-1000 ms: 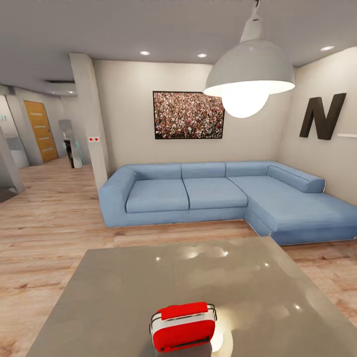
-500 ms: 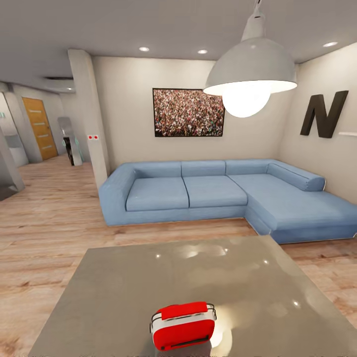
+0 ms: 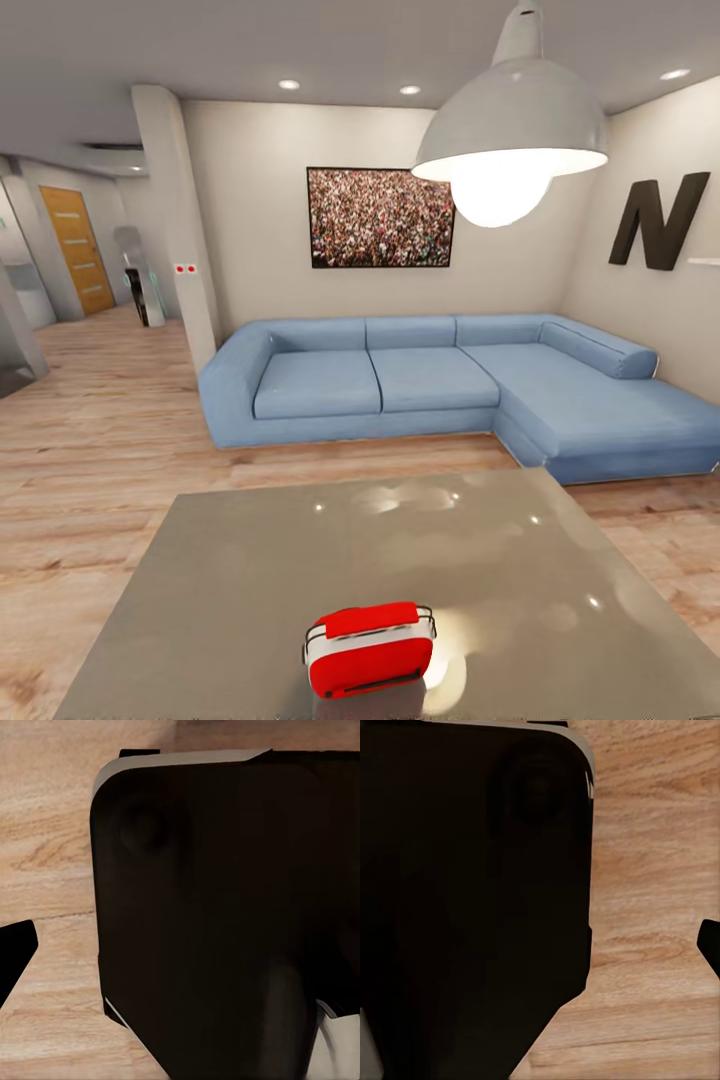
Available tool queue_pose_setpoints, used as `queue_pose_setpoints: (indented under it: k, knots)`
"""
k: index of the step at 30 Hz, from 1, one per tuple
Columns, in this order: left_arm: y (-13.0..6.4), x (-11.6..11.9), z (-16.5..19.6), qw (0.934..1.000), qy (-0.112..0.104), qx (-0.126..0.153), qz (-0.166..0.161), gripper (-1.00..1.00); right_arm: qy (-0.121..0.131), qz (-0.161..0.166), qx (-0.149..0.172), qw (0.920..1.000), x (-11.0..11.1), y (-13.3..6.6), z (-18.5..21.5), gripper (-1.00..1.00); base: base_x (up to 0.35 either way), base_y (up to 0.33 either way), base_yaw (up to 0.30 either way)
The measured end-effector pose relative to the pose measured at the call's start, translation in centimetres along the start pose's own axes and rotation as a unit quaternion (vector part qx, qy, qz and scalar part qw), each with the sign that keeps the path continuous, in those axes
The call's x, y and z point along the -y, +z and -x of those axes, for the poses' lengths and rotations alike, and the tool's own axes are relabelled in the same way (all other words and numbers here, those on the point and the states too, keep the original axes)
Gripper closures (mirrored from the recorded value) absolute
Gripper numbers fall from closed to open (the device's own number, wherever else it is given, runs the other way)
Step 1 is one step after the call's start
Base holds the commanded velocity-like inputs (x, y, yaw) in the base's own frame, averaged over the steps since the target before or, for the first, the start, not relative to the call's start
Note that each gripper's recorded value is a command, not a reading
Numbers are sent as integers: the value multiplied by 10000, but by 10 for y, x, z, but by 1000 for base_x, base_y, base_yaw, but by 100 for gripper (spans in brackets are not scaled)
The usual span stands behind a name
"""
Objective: Turn on the radio receiver that's on the table in the living room.
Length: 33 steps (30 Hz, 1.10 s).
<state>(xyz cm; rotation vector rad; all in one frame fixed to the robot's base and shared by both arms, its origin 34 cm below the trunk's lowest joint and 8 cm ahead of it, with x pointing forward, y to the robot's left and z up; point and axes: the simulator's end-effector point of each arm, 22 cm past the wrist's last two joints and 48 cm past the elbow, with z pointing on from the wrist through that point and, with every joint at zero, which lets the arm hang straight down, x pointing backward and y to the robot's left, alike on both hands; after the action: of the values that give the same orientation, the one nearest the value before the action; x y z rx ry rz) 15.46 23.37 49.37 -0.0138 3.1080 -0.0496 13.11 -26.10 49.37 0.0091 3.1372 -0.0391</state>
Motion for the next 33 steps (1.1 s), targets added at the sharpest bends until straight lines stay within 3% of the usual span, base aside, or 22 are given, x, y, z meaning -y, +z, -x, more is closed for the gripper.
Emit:
queue_pose_setpoints:
  k: [33]
  knots:
    - [0, -1, -21, 9996, -8, -271, 6, -100, -7, -2, -264, 9997, 0, -1, -20, -100, 0, 0, 0]
